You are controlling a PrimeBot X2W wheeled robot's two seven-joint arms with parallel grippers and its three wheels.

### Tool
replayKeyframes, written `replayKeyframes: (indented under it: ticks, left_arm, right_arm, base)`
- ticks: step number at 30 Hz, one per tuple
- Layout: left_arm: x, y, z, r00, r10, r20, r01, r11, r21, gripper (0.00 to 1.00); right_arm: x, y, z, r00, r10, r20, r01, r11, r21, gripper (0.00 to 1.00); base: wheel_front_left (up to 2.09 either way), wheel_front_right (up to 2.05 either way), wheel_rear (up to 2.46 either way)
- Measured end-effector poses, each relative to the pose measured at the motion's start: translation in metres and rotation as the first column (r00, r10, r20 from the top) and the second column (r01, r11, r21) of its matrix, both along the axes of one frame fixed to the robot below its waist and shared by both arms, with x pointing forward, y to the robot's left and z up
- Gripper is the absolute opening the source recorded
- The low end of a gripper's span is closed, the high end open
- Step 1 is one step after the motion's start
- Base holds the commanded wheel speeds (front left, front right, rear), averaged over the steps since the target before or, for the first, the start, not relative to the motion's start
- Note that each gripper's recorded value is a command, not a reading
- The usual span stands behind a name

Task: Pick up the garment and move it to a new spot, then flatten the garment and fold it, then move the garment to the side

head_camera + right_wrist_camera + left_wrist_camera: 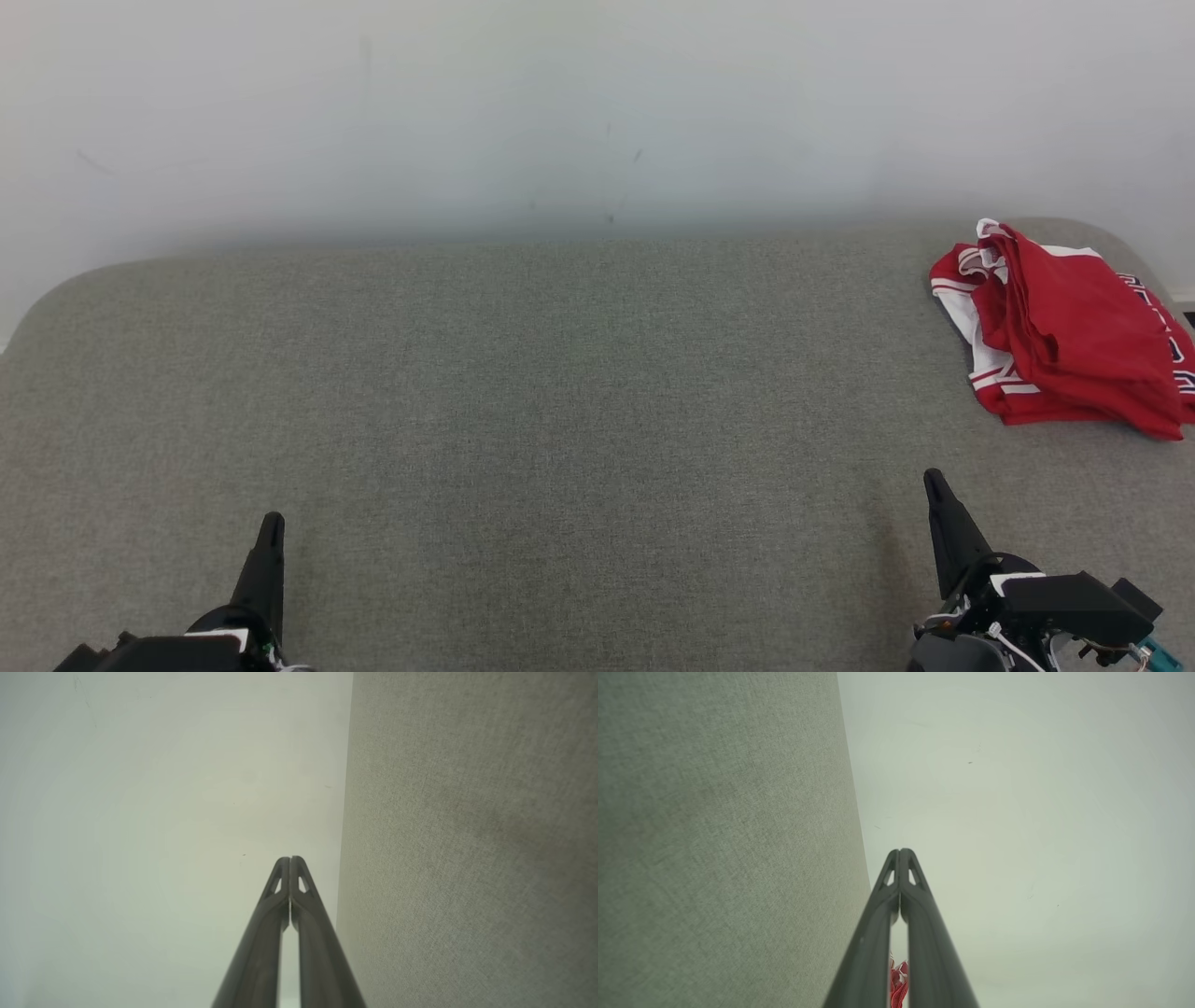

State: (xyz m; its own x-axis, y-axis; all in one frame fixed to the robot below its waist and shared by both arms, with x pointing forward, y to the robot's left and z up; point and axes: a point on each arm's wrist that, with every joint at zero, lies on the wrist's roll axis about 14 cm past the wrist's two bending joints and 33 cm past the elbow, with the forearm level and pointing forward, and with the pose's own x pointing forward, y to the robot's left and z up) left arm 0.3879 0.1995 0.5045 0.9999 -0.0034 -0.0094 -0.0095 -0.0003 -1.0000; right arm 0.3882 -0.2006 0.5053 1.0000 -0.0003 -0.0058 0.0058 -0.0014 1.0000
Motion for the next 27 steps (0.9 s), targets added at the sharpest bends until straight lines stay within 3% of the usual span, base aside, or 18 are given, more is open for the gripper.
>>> replayKeyframes:
  ticks: [27]
  left_arm:
    - [0.0000,0.0001,0.0001,1.000,0.000,0.000,0.000,1.000,0.000,0.00]
  right_arm:
    - [0.0000,0.0000,0.0001,1.000,0.000,0.000,0.000,1.000,0.000,0.00]
  base:
    - [0.00,0.00,0.00]
